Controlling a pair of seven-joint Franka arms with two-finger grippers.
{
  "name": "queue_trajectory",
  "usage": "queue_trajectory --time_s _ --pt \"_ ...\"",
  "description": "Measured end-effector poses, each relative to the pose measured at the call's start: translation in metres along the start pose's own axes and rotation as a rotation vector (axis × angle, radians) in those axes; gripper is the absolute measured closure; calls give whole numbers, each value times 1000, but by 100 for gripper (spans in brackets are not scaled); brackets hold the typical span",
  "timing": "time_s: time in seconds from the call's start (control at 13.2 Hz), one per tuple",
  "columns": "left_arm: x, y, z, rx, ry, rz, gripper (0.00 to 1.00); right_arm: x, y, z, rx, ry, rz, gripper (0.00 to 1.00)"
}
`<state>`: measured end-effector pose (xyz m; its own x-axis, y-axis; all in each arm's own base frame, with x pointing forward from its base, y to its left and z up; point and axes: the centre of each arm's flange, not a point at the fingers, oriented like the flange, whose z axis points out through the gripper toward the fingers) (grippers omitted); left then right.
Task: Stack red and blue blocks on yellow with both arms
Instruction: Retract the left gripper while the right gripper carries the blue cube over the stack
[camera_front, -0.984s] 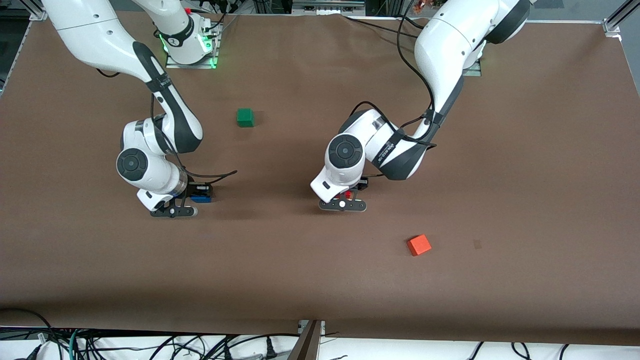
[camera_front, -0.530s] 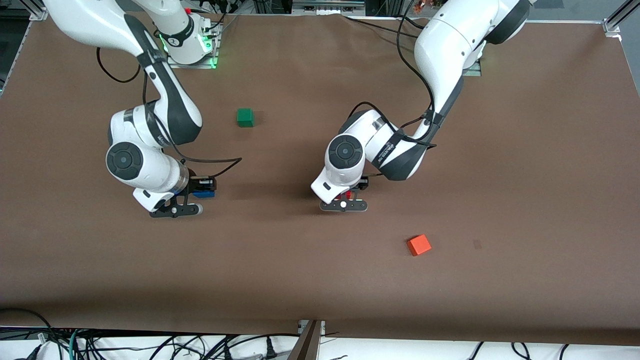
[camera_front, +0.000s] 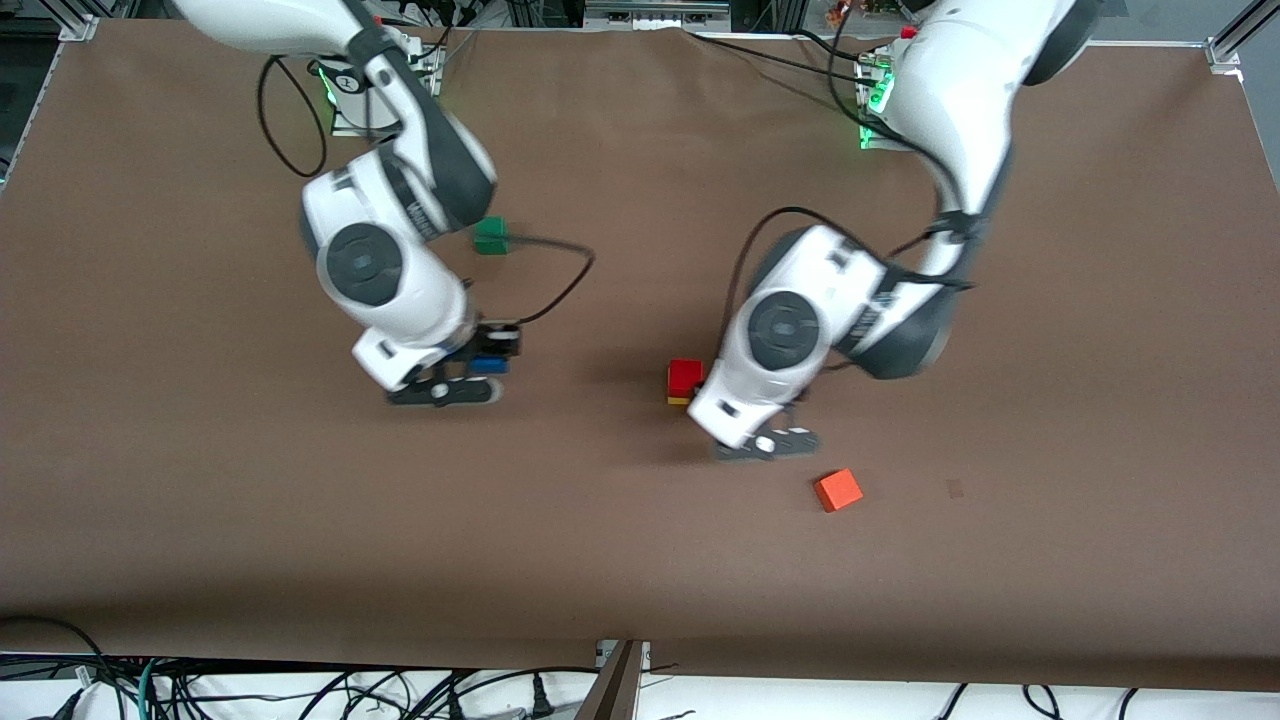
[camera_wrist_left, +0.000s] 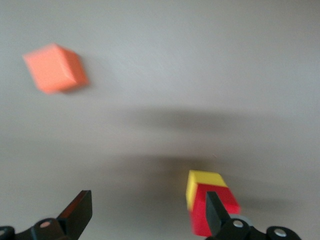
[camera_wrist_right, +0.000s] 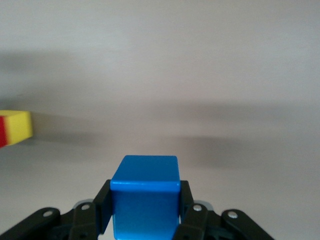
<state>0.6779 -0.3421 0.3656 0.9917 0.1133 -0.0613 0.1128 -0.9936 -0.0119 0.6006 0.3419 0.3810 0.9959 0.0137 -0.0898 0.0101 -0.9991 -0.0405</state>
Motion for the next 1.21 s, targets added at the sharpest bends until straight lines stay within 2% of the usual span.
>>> queue_trajectory --time_s 0.15,0.38,0.68,0.98,1.14,1.21 --pt "33 -66 -55 -29 64 1 0 -15 -46 1 25 7 32 45" --pt "57 -163 -119 -38 131 -17 0 -26 -109 -2 86 58 87 45" --pt "72 -271 -157 -30 151 -34 0 -40 -184 13 161 96 92 45" --pt "40 -345 -219 -7 134 14 0 -43 -213 47 199 134 81 45" --pt "12 -351 -233 15 110 15 0 -39 -211 52 200 141 86 45" --pt "-1 -350 -232 3 87 8 0 -37 -211 53 198 144 87 45"
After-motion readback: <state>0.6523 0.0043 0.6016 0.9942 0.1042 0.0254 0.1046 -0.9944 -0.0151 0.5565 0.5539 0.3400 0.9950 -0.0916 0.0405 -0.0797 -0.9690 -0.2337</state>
